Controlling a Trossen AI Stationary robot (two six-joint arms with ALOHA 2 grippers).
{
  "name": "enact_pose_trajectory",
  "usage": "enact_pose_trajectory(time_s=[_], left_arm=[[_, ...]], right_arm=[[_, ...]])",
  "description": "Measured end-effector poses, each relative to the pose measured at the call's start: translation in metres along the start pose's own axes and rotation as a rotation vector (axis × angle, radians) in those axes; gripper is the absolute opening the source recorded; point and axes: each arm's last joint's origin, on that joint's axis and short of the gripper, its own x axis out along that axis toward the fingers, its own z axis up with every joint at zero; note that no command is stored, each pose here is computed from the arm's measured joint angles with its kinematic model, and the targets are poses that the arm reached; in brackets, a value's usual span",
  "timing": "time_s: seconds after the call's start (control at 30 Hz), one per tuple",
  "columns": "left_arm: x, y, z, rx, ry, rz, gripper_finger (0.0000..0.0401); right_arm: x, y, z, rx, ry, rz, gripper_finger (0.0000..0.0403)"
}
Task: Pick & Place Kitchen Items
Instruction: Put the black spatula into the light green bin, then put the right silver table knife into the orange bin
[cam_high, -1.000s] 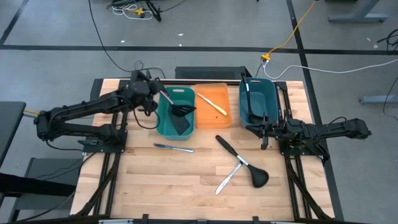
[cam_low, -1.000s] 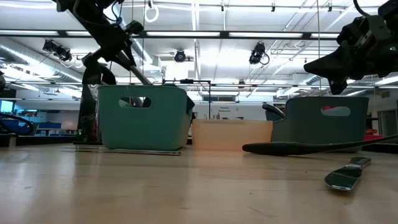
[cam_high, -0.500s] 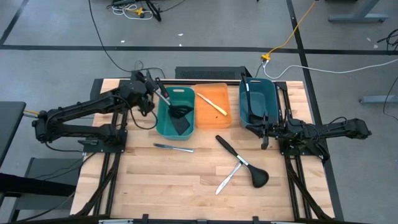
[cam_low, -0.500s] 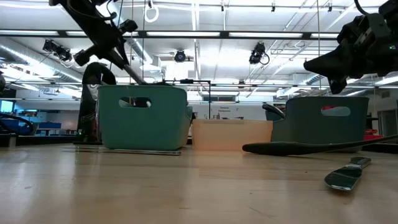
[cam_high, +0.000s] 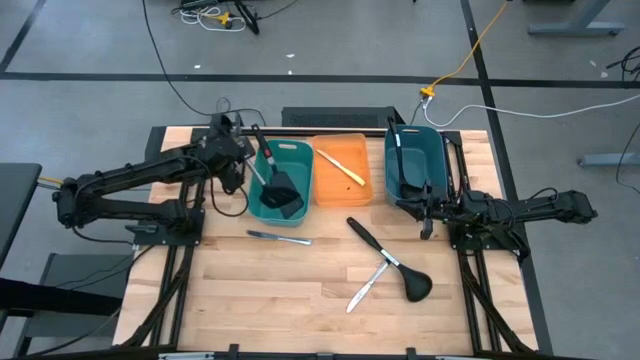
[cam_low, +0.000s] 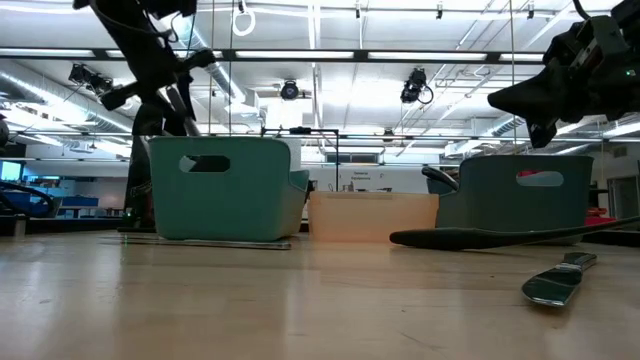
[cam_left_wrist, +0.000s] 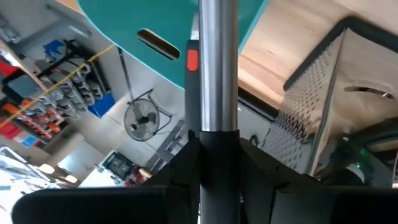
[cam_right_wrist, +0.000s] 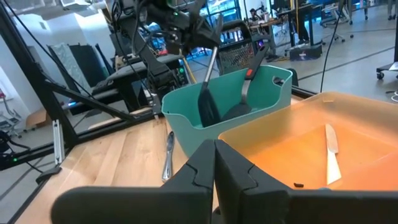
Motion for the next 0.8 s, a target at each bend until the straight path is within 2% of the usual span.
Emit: enact_pose_trajectory(time_s=[0.27, 0.53, 0.8], left_arm=[[0.015, 0.004, 0.004, -0.01, -0.001, -0.04, 0.0085], [0.019, 0.007, 0.005, -0.053, -0.004, -0.029, 0.0168], [0.013, 0.014, -0.001, -0.183, 0.132, 0.046, 0.0183]], right_arm=[[0.0, 0.0, 0.0, 0.0, 0.0, 0.0, 0.0009], [0.0, 0.0, -0.001, -0.002, 0.007, -0.002, 0.0009], [0.0, 0.0, -0.001, -0.002, 0.007, 0.0, 0.0009]])
